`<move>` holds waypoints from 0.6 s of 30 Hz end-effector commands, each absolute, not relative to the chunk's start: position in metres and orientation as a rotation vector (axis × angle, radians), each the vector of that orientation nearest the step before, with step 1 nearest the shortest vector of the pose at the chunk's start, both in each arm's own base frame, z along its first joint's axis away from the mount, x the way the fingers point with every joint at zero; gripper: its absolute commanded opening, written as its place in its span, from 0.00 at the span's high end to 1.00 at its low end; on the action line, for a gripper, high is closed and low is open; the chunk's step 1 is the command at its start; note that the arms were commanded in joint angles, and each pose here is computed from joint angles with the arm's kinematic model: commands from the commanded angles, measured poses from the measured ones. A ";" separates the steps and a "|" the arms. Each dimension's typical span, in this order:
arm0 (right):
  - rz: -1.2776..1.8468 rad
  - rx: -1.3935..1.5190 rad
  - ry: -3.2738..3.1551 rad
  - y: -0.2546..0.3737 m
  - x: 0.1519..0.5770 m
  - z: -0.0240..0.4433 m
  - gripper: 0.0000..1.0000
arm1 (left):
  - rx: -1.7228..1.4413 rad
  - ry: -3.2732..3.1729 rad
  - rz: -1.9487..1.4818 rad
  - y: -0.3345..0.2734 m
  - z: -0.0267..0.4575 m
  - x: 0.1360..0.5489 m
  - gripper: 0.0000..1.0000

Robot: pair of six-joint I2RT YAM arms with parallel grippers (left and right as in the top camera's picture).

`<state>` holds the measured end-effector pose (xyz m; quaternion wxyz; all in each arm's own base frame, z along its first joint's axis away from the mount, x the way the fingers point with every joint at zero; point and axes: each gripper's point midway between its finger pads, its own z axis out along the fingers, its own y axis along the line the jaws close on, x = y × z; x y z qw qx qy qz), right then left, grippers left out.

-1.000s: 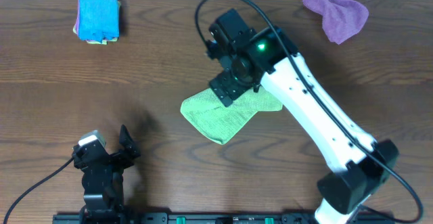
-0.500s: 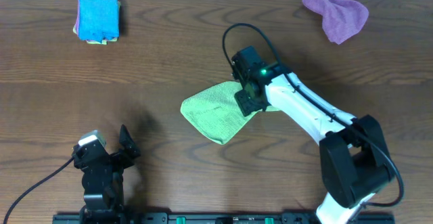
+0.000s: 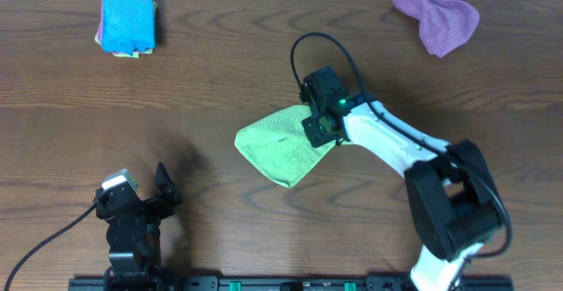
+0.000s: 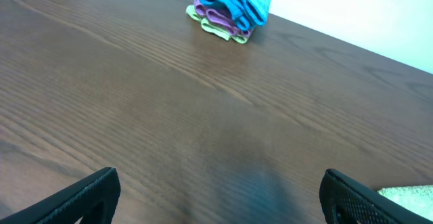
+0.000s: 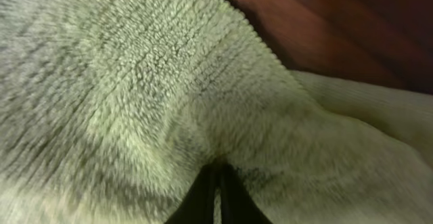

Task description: Fold the cloth

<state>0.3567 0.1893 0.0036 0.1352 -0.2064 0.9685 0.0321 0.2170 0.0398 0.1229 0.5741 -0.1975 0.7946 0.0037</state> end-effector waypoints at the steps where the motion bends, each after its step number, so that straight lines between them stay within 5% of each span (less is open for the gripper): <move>1: 0.157 -0.619 2.829 0.198 0.353 -0.014 0.96 | -0.466 1.881 0.019 0.040 0.113 0.216 0.05; 18: 0.421 -0.605 2.433 0.264 0.419 0.029 0.99 | -0.467 1.882 0.019 0.040 0.113 0.216 0.05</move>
